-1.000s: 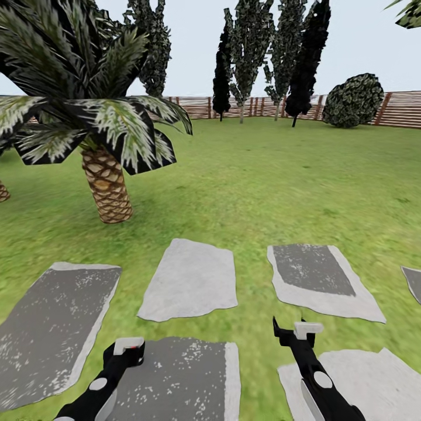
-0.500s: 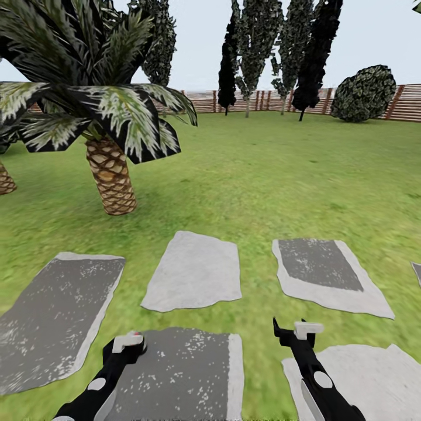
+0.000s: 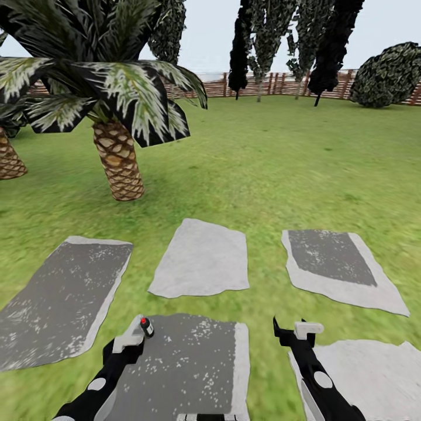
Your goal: In the garden, pick up the pesticide atomizer on the floor and spray pesticide onto both trees until each tree trunk is fully covered.
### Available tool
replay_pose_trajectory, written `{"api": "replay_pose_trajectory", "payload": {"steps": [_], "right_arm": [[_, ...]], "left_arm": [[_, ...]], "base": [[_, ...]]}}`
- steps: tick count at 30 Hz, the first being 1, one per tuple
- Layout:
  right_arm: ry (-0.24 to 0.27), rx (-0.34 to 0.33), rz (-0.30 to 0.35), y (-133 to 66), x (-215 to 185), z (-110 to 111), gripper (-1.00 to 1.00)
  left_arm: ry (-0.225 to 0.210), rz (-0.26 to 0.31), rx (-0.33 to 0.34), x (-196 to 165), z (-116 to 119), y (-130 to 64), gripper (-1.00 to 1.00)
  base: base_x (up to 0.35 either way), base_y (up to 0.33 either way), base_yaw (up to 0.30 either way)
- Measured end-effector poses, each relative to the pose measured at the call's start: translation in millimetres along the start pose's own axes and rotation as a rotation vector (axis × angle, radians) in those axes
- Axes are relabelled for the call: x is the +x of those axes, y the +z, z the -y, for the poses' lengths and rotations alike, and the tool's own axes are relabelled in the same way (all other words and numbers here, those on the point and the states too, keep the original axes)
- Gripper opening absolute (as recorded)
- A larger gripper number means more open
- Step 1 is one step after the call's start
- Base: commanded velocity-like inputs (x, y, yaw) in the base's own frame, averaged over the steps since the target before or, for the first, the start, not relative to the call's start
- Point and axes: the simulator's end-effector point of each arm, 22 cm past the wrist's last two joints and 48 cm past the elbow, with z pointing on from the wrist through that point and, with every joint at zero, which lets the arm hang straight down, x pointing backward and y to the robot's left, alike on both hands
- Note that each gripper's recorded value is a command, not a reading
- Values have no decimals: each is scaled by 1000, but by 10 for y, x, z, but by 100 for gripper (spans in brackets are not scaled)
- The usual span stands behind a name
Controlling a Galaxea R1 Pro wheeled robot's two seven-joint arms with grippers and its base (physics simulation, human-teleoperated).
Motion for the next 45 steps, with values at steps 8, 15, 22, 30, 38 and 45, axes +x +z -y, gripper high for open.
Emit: {"api": "replay_pose_trajectory", "payload": {"steps": [8,15,22,30,38,45], "right_arm": [[-4,0,-45,21,261,0,100],[-6,2,-84,30,486,12,100],[-9,3,-122,32,711,15,100],[-13,3,-165,24,961,12,100],[-13,2,-174,23,1015,9,100],[-14,5,-189,15,1102,22,100]], "left_arm": [[4,-45,1,255,10,43,100],[7,-83,3,478,26,71,100],[11,-122,5,704,40,91,100],[14,-165,6,956,46,102,100],[17,-166,9,986,57,113,100],[22,-167,14,981,85,169,100]], "base": [[0,0,112],[0,0,71],[0,0,-54],[0,0,-89],[0,0,-17],[0,0,-133]]}}
